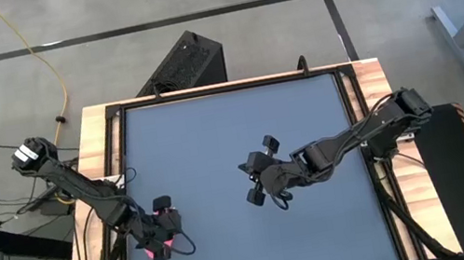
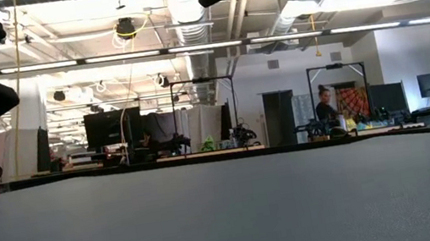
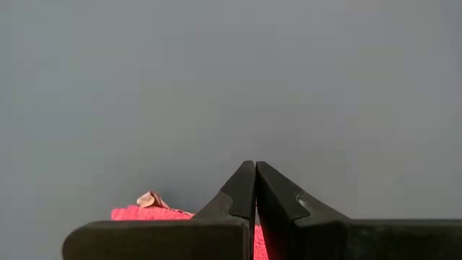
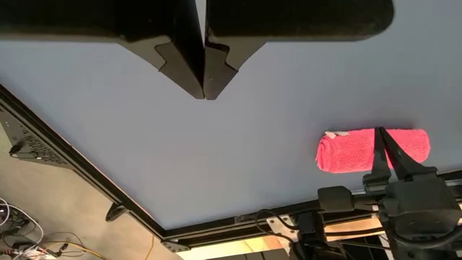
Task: Roll towel
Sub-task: Return to Home Position
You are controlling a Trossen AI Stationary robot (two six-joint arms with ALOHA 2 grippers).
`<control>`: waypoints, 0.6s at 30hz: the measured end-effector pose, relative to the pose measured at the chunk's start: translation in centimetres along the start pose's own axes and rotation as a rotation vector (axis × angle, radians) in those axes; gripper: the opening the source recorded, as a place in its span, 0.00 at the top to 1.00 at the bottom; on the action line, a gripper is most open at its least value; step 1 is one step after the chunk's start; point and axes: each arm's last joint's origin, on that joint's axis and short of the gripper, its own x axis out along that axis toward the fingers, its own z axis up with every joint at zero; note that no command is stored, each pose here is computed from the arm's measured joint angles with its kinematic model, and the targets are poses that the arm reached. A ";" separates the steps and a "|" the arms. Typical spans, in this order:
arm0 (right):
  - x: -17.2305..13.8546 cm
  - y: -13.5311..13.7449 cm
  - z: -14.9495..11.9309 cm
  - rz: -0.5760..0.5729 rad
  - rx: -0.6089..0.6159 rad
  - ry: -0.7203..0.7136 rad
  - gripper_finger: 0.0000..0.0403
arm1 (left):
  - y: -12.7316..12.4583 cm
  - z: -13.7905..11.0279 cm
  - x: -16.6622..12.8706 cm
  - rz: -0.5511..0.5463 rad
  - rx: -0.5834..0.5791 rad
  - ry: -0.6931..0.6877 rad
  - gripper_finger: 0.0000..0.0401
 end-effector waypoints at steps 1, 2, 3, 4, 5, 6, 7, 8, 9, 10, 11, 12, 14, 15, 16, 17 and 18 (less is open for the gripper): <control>0.0 0.0 0.0 0.000 0.000 0.000 0.94 | 0.0 0.0 0.0 0.000 0.002 0.000 1.00; 0.0 0.0 0.0 0.000 0.000 0.000 0.94 | 0.1 0.0 0.0 0.002 0.000 0.000 1.00; 0.0 0.0 0.0 0.000 0.000 0.000 0.94 | 0.1 0.1 0.0 0.003 -0.001 -0.001 1.00; 0.0 0.0 0.0 0.000 0.000 0.000 0.94 | 0.2 0.1 0.0 0.004 0.001 -0.001 1.00; 0.0 0.0 0.0 0.000 0.000 0.000 0.94 | 0.2 0.1 0.1 0.006 0.005 -0.001 1.00; 0.0 0.0 0.0 0.000 0.000 0.000 0.94 | 0.2 0.2 0.1 0.006 0.009 -0.002 1.00; 0.0 0.0 0.0 0.000 0.000 0.000 0.94 | 0.3 0.2 0.1 0.008 0.014 -0.003 1.00; 0.0 0.0 0.0 0.000 0.000 0.000 0.94 | 0.4 0.3 0.1 0.011 0.018 -0.005 1.00; 0.0 0.0 0.0 0.000 -0.013 0.000 0.94 | 0.5 0.4 0.1 0.012 0.024 -0.012 1.00; 0.0 0.0 0.0 0.000 -0.033 0.000 0.94 | 0.6 0.7 0.2 0.011 0.032 -0.025 1.00; 0.0 0.0 0.0 0.000 -0.053 0.000 0.94 | 0.8 1.1 0.3 0.007 0.037 -0.048 1.00; 0.0 0.0 0.0 0.000 -0.068 0.000 0.94 | 1.0 1.7 0.3 0.002 0.047 -0.080 1.00; -0.3 -0.2 0.2 0.003 -0.086 -0.005 0.94 | 1.5 2.8 0.4 -0.021 0.078 -0.148 1.00; -0.4 -0.3 0.4 0.004 -0.089 -0.010 0.95 | 1.7 3.5 0.5 -0.036 0.098 -0.183 1.00; -0.6 -0.6 0.6 0.004 -0.091 -0.018 0.95 | 2.0 4.1 0.5 -0.052 0.118 -0.216 1.00; -0.8 -0.7 0.9 0.005 -0.093 -0.023 0.95 | 2.3 4.7 0.4 -0.062 0.142 -0.239 1.00; -1.0 -1.0 1.1 0.004 -0.095 -0.028 0.95 | 2.7 5.5 0.2 -0.061 0.163 -0.256 1.00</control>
